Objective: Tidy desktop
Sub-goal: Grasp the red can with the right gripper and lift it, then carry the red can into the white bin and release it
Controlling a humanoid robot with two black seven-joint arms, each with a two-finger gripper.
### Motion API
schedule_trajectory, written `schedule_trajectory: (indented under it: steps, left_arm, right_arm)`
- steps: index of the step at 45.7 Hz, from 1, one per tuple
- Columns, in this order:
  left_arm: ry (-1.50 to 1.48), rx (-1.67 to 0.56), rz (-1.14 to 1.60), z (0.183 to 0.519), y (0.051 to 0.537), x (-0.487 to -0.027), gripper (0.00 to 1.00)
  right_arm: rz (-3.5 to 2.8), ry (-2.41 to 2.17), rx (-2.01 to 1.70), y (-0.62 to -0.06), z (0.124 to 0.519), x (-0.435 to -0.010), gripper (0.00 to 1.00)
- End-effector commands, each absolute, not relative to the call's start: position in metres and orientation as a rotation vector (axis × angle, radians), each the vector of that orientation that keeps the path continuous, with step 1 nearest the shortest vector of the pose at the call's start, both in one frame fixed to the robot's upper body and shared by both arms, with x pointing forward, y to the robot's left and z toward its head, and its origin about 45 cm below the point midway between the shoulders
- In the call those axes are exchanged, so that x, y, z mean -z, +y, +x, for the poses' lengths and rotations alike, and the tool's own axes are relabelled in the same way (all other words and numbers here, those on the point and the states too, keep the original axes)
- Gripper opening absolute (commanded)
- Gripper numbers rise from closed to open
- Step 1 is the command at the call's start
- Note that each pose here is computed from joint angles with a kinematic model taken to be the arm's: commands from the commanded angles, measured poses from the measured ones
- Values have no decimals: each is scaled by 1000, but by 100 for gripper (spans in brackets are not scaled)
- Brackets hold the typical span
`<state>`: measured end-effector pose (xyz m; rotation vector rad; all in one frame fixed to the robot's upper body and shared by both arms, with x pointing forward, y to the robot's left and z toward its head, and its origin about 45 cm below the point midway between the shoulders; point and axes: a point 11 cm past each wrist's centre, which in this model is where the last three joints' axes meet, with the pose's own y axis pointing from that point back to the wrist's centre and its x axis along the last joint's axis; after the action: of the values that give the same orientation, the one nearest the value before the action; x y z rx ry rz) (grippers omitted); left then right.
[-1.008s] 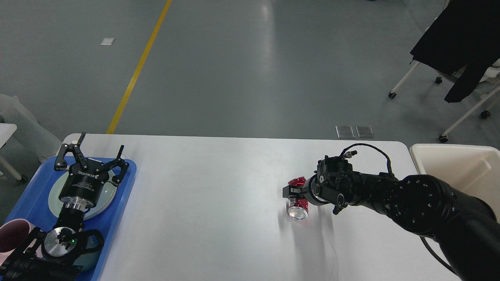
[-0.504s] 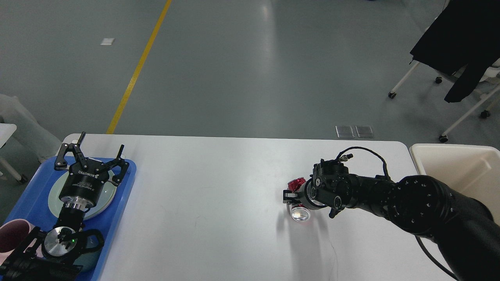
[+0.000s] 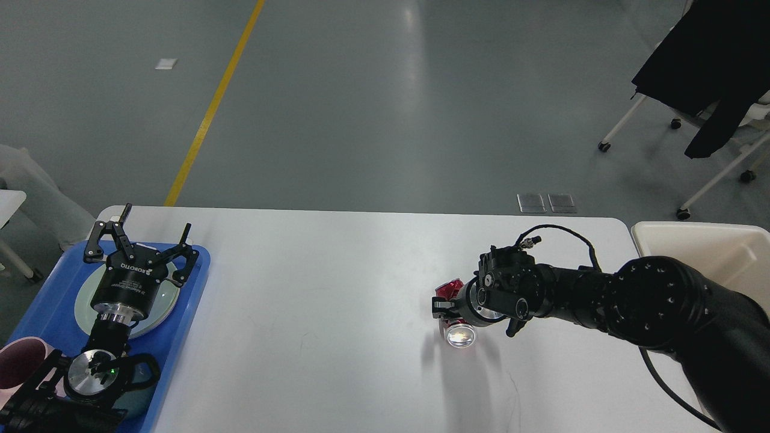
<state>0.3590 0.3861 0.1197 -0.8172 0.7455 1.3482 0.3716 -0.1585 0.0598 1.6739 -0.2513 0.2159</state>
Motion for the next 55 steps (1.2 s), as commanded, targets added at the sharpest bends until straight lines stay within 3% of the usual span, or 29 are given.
schedule_trajectory:
  steps: [1, 17, 33, 40, 55]
  left_arm:
    - [746, -1349, -817, 359, 386, -119, 96]
    - [745, -1348, -817, 359, 386, -120, 96]
    - [746, -1349, -817, 359, 386, -119, 96]
    - [746, -1350, -817, 359, 386, -119, 96]
    - [745, -1350, -818, 359, 386, -119, 96]
  right_arm:
    - [1682, -252, -202, -165, 378, -78, 0]
    - [1536, -89, -187, -220, 367, -199, 0]
    - [1564, -74, -67, -280, 306, -310, 0]
    - [1574, -140, -19, -309, 295, -328, 0]
    - [1558, -271, 66, -358, 294, -321, 0]
